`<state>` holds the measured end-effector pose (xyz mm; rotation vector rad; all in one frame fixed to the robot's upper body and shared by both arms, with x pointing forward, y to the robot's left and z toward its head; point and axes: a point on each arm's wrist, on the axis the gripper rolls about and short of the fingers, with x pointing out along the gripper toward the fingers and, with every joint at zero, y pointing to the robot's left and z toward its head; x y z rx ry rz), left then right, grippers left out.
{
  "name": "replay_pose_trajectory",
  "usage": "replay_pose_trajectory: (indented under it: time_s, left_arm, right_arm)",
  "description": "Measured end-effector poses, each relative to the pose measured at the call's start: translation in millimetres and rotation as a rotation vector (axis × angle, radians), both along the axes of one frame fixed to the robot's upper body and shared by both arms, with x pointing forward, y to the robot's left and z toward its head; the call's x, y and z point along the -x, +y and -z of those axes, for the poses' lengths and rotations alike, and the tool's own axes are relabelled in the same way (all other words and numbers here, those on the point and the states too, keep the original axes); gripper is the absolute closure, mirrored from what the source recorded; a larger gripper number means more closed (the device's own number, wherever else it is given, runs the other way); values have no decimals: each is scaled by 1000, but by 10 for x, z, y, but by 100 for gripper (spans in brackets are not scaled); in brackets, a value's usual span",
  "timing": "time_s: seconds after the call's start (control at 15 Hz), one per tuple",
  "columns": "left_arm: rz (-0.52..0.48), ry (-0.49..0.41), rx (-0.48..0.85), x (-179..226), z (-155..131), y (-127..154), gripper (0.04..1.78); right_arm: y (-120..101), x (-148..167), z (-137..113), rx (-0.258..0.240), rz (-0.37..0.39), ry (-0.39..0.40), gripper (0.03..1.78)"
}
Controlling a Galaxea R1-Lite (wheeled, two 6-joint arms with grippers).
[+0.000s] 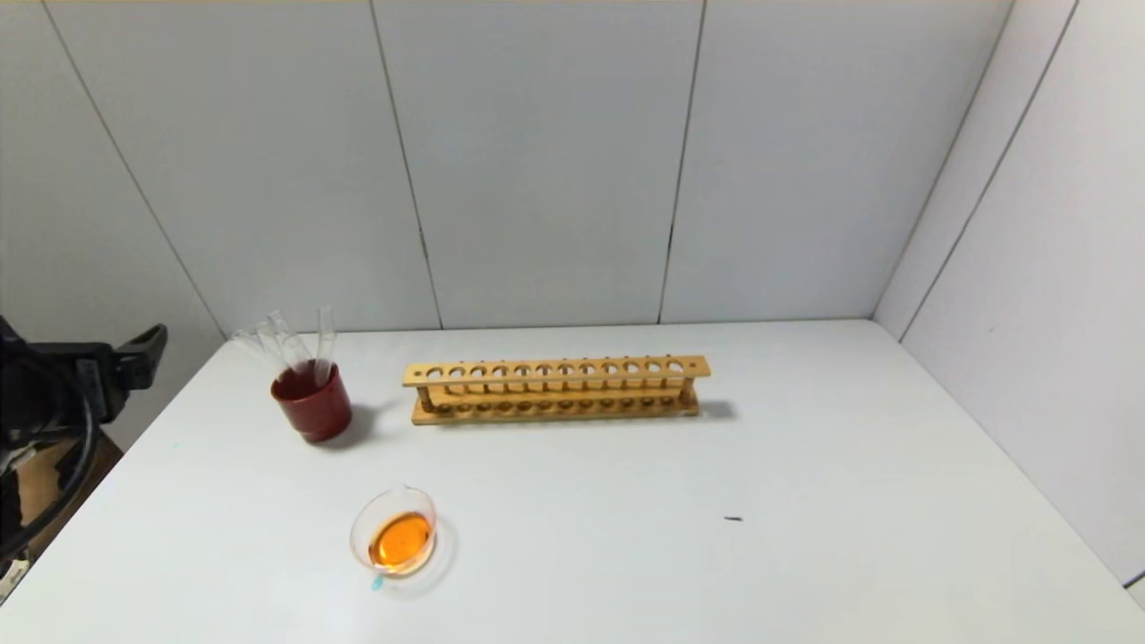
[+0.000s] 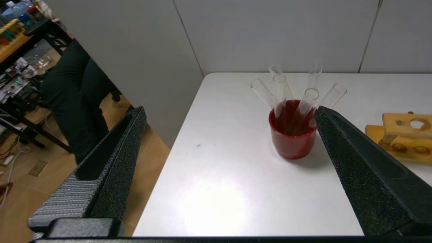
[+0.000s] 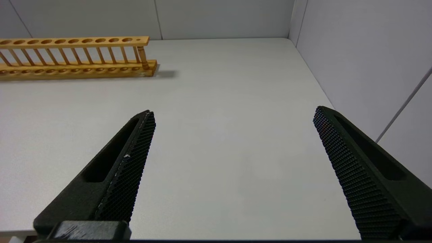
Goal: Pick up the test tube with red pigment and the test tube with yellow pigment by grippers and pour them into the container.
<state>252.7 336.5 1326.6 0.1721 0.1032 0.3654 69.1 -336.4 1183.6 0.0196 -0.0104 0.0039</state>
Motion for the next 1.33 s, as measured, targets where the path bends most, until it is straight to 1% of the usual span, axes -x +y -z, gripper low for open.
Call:
replay_pose_trajectory:
  time_s: [0.27, 0.47, 0.6, 0.8, 0.93, 1.13, 1.2, 1.33]
  left_arm:
    - [-40, 13, -10, 634, -17, 31, 7]
    - [-56, 51, -22, 1080, 108, 52, 7]
    - [-60, 50, -27, 1306, 196, 61, 7]
    - [-90, 78, -35, 1588, 353, 74, 7]
    - [-95, 40, -33, 1718, 436, 76, 7]
    - [-67, -19, -29, 1880, 652, 71, 7]
    - [-38, -38, -27, 1923, 746, 65, 7]
    - [51, -63, -16, 1961, 971, 46, 7]
  right_arm:
    - [0, 0, 0, 0, 0, 0, 10]
    - [0, 0, 0, 0, -1, 0, 10]
    - [0, 0, 0, 0, 0, 0, 10]
    - [0, 0, 0, 0, 0, 0, 10]
    - [0, 0, 0, 0, 0, 0, 10]
    - [0, 0, 0, 0, -1, 0, 10]
    - [0, 0, 0, 0, 0, 0, 10]
    - [0, 0, 0, 0, 0, 0, 10]
